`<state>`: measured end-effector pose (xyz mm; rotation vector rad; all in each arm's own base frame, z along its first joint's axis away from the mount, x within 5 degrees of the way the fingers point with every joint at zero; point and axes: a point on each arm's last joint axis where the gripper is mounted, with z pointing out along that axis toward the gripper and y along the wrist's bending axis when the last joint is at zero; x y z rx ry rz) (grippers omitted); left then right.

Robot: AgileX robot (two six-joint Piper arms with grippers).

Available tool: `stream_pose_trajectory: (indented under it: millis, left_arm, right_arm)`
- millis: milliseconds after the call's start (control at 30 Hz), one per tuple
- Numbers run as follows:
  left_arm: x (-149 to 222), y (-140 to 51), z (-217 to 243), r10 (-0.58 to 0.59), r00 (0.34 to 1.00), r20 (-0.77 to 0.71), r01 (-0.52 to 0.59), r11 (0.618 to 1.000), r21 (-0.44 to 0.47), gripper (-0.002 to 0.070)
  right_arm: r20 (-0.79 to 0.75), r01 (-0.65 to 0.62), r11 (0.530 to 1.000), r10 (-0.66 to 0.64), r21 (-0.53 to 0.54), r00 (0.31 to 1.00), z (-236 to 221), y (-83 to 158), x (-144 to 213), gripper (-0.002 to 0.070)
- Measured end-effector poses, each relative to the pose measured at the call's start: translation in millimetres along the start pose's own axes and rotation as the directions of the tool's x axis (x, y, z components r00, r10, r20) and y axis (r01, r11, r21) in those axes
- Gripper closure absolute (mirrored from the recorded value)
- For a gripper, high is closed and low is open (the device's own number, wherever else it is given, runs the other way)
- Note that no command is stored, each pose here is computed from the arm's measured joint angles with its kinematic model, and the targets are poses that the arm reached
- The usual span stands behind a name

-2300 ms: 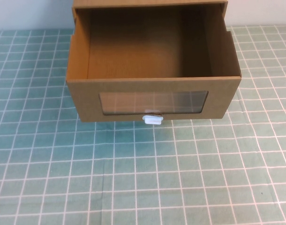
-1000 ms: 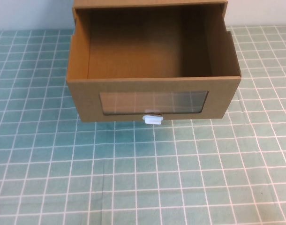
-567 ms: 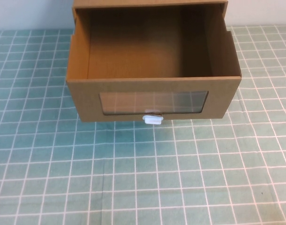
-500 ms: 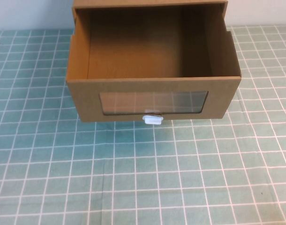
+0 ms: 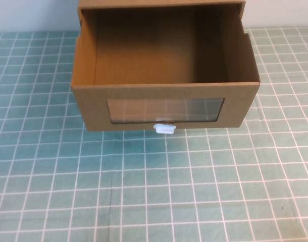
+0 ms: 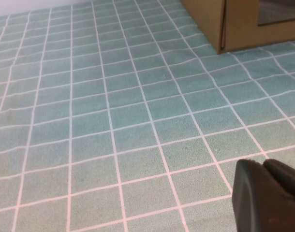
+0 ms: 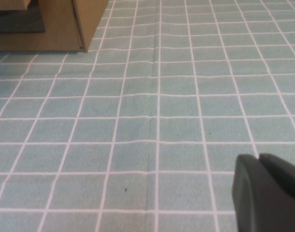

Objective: Open the shoe box
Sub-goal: 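Pull the top drawer of the cardboard box fully open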

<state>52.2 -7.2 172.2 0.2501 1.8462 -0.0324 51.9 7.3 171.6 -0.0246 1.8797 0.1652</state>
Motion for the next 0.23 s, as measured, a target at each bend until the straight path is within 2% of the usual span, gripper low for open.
stream_pose_trajectory:
  millis: [233]
  left_arm:
    - [0.0, 0.0, 0.0, 0.000, 1.000, 0.000, 0.000, 1.000, 0.000, 0.0680]
  right_arm:
    - [0.000, 0.001, 1.000, -0.001, 0.001, 1.000, 0.0, -0.1, 0.0, 0.0689]
